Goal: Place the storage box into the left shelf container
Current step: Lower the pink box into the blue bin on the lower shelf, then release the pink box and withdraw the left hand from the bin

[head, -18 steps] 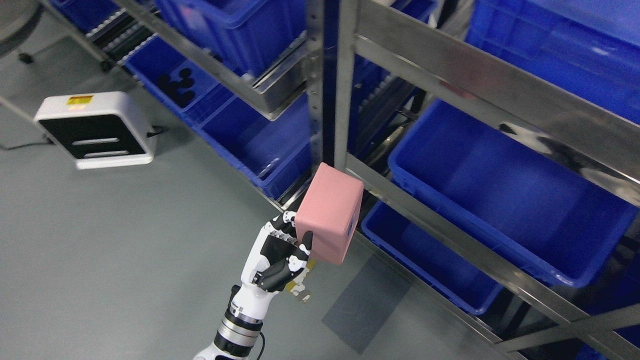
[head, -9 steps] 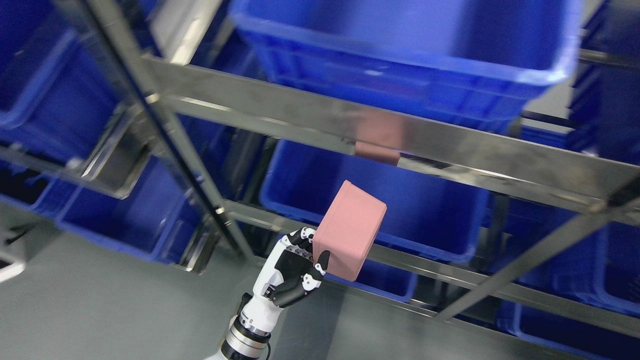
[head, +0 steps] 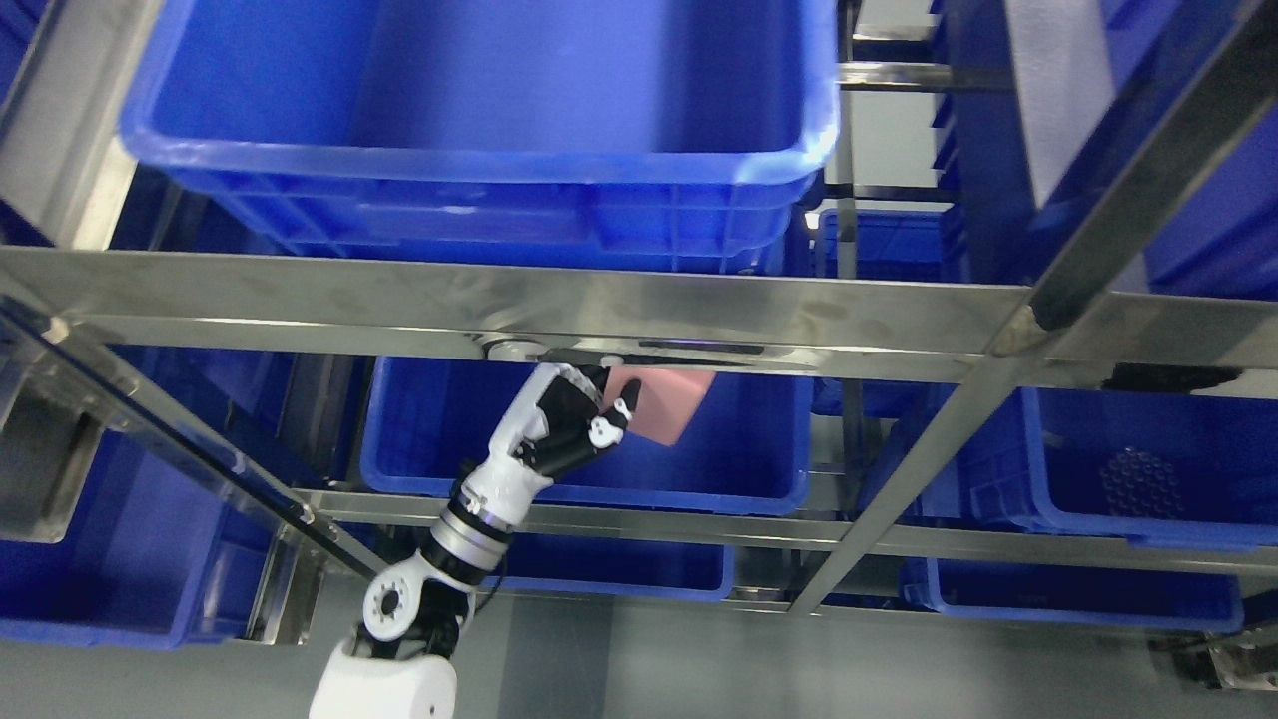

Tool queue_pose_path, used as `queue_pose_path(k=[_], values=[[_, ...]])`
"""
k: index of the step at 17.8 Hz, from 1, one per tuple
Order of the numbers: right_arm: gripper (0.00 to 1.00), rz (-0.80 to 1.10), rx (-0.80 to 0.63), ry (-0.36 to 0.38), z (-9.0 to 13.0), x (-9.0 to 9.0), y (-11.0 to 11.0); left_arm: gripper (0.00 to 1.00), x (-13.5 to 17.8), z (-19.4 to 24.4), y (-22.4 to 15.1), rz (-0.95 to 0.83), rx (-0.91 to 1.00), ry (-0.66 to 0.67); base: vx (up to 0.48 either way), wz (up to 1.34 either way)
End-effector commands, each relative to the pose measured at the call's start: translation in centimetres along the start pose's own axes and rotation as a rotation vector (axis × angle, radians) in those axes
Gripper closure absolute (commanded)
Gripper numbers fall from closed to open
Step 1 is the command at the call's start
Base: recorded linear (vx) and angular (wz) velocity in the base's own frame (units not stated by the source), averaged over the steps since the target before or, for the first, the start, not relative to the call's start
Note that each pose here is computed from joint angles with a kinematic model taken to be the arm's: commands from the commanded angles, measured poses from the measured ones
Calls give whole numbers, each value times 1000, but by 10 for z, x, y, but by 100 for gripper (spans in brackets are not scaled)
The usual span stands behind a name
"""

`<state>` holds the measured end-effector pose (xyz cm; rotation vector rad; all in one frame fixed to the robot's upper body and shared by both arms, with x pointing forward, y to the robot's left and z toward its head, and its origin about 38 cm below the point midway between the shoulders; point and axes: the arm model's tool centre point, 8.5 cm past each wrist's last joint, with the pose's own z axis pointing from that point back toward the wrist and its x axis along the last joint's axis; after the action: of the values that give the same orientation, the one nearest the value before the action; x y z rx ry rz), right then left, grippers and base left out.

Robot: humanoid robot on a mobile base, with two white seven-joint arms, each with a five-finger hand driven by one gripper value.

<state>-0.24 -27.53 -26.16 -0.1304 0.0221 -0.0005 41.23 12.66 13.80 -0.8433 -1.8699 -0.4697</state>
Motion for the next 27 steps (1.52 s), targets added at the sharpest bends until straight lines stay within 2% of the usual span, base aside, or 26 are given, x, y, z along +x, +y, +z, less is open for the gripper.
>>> queue_pose_path(k=[1, 3, 5, 10, 11, 15, 17, 20, 22, 25, 27], values=[[0, -4, -17, -9, -1, 0, -11, 93, -26, 16, 78, -239, 11, 270, 24, -304], [0, -4, -17, -9, -1, 0, -11, 91, -51, 30, 74, -343, -49, 359, 12, -187], [0, -4, -17, -9, -1, 0, -11, 91, -58, 30, 70, -362, -63, 354, 17, -80], [0, -4, -17, -9, -1, 0, -11, 55, -51, 27, 70, -378, -58, 327, 0, -1], [0, -4, -17, -9, -1, 0, -11, 51, -48, 25, 71, -385, -57, 317, -6, 34], [0, -4, -17, -9, -1, 0, -11, 14, -11, 7, 70, -459, -41, 213, -2, 25], [0, -4, -17, -9, -1, 0, -11, 1, 8, 3, 73, -470, 68, 134, 0, 0], [0, -4, -17, -9, -1, 0, -11, 0, 38, 14, 79, -379, 358, -26, 0, 0], [0, -4, -17, -9, -1, 0, -11, 0, 47, 38, 60, -370, 503, -79, 0, 0], [0, -4, -17, -9, -1, 0, -11, 0, 49, 56, 25, -350, 528, -127, 0, 0], [0, -4, -17, -9, -1, 0, -11, 0, 47, 66, 17, -362, 522, -174, 0, 0]])
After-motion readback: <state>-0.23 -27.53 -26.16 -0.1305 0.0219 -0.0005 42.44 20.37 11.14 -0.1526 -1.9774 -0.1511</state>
